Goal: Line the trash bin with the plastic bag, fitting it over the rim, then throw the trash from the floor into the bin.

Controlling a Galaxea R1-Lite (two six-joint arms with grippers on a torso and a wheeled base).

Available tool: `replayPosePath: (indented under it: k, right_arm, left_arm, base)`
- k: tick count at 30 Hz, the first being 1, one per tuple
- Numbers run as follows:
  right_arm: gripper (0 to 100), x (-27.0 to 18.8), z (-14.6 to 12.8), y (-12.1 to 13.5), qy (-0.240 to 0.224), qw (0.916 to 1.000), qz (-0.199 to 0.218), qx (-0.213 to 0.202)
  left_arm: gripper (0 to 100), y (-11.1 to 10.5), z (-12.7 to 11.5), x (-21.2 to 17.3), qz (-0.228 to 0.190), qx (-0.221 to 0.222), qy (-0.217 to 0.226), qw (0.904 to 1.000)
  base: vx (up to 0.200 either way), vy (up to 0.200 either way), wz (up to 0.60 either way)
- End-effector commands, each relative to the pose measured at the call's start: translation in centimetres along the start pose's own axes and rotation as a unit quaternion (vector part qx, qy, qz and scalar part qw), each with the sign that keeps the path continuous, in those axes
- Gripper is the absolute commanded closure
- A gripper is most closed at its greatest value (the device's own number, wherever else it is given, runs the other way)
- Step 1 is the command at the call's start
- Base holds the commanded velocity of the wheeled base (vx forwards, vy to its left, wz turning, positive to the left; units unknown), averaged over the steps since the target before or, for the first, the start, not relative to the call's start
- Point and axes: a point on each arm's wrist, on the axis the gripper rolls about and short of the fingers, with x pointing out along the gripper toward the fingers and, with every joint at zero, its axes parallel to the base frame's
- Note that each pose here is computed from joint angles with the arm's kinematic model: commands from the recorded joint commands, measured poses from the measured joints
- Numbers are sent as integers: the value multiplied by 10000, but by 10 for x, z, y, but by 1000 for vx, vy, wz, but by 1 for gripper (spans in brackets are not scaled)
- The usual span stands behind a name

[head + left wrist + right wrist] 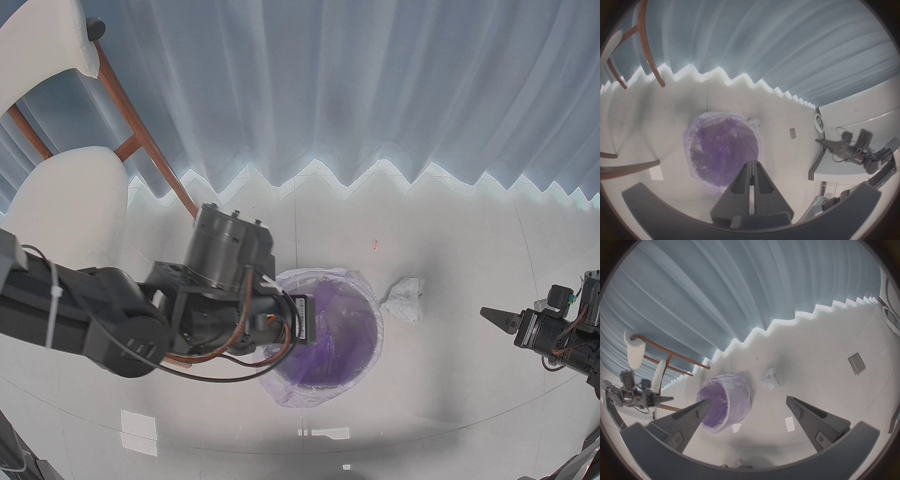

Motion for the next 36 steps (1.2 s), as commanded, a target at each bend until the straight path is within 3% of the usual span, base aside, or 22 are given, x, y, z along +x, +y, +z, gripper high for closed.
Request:
replayPosePath:
  k: [1, 5, 11, 17, 24, 36]
  right_arm:
    - [0, -19, 1, 6, -280, 9995, 123, 22]
    - [0, -21, -6, 4, -206, 9997, 110, 41]
    - [0, -23, -9, 4, -151, 9998, 104, 65]
    - [0, -23, -10, 7, -148, 9997, 171, 31]
    - [0, -23, -14, 12, -54, 9995, 317, -10]
    - [0, -27, -20, 12, 25, 9994, 355, 12]
  left_arm:
    - [100, 4, -25, 53, 272, 72, 588, 9979]
    - [100, 4, -18, 88, 738, 98, 500, 9960]
    - [100, 4, -18, 116, 1362, 204, 948, 9859]
    - [100, 14, -18, 155, 1777, 221, 852, 9801]
    - [100, 22, -24, 179, 1906, 209, 816, 9781]
    - [100, 47, -15, 181, 2216, 41, 726, 9724]
  base:
    - [0, 0, 0]
    - [0, 0, 0]
    - [0, 0, 0]
    - [0, 0, 0]
    - [0, 0, 0]
    - [0, 0, 0]
